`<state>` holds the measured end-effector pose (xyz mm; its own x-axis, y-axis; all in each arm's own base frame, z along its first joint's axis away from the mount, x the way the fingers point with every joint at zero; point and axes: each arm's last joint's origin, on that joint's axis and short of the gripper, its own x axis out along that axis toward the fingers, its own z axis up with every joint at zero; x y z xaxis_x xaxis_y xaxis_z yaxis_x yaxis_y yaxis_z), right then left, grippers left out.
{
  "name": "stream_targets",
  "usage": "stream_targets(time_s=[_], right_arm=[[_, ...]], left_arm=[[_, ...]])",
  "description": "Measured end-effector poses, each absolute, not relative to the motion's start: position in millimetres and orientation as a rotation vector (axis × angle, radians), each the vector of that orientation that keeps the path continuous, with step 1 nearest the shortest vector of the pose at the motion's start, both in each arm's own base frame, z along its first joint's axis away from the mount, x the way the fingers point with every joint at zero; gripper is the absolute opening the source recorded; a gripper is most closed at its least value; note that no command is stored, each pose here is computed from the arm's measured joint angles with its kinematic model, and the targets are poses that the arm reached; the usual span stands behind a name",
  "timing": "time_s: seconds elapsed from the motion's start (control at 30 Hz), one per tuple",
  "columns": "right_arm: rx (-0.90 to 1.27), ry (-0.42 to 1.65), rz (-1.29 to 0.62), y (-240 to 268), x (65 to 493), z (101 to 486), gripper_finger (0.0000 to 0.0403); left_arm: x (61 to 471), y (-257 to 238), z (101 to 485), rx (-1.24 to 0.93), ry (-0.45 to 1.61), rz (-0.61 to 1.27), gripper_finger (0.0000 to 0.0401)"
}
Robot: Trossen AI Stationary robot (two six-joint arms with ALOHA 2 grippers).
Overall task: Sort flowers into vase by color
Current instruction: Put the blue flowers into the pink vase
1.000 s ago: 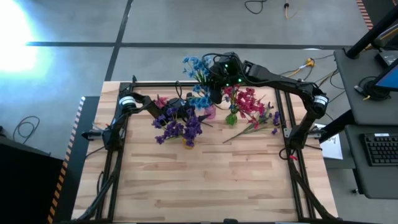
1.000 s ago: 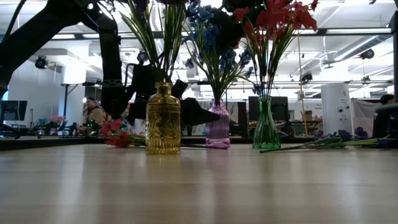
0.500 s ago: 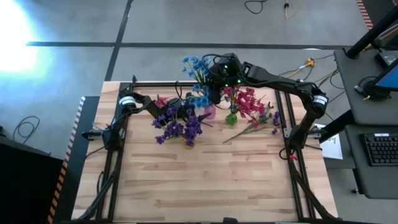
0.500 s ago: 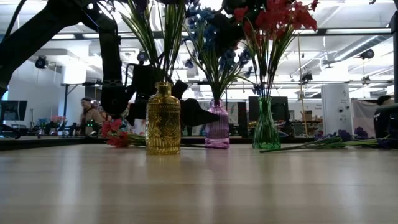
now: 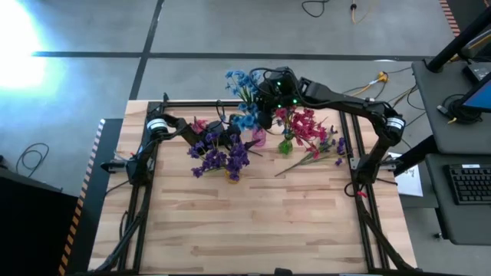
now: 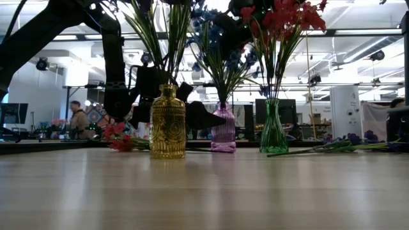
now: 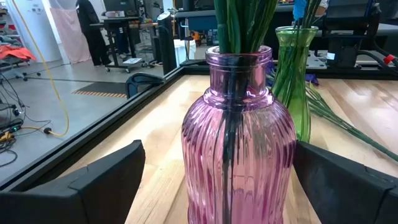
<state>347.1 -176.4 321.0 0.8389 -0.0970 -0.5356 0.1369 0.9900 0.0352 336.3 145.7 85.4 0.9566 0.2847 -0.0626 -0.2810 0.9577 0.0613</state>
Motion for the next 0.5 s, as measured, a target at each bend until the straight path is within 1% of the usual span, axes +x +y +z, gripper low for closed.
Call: stream_targets(time_s=[0.3, 0.5], right_arm=[[0.104, 0.569, -0.131, -176, 346, 307, 0.0018], [0.109, 0.575, -0.130, -176, 346, 305, 0.0018]], left_arm=[[336, 146, 85, 0.052, 0.071, 0.287, 0.0382], [336, 146, 85, 0.052, 0.071, 0.287, 0.0382]])
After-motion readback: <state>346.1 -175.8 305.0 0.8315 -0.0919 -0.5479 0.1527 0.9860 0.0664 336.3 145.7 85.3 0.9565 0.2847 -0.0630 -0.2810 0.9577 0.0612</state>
